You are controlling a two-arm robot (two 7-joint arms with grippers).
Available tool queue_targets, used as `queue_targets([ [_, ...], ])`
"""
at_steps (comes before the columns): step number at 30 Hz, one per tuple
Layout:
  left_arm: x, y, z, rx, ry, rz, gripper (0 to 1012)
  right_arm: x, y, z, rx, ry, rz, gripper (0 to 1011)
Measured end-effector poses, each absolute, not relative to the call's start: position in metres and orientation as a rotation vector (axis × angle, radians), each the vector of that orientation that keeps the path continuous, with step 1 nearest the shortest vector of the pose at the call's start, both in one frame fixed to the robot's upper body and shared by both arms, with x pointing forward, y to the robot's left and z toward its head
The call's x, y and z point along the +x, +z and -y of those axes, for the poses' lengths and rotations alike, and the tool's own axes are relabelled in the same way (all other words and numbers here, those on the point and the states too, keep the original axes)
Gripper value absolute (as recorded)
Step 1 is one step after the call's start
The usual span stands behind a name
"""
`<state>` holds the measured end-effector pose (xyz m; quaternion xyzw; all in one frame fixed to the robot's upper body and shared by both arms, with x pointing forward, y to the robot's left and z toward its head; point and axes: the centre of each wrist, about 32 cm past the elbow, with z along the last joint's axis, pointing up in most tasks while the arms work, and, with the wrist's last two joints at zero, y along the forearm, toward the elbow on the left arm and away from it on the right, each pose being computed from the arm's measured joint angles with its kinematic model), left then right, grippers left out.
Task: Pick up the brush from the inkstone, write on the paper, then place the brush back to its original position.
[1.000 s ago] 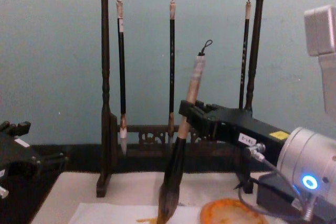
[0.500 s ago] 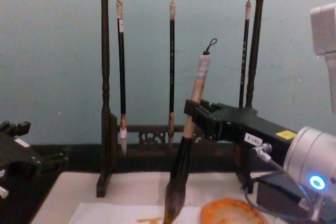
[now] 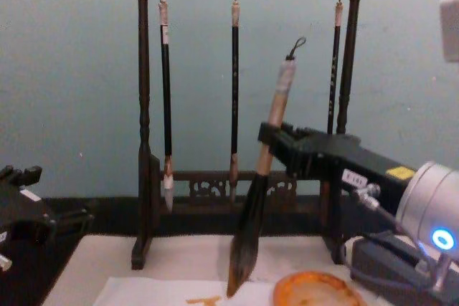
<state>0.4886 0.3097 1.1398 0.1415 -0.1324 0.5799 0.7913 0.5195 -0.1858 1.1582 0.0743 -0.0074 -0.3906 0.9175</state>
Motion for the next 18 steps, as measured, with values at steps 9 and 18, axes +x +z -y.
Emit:
queue_targets([
  [9, 0.489, 1.140, -0.310, 0.304, 1.248, 0.285, 1010, 0.515, 1.171, 0.196, 0.267, -0.847, -0.031, 168],
  [18, 0.489, 1.140, -0.310, 0.304, 1.248, 0.285, 1010, 0.509, 1.178, 0.220, 0.439, -0.929, -0.290, 168],
])
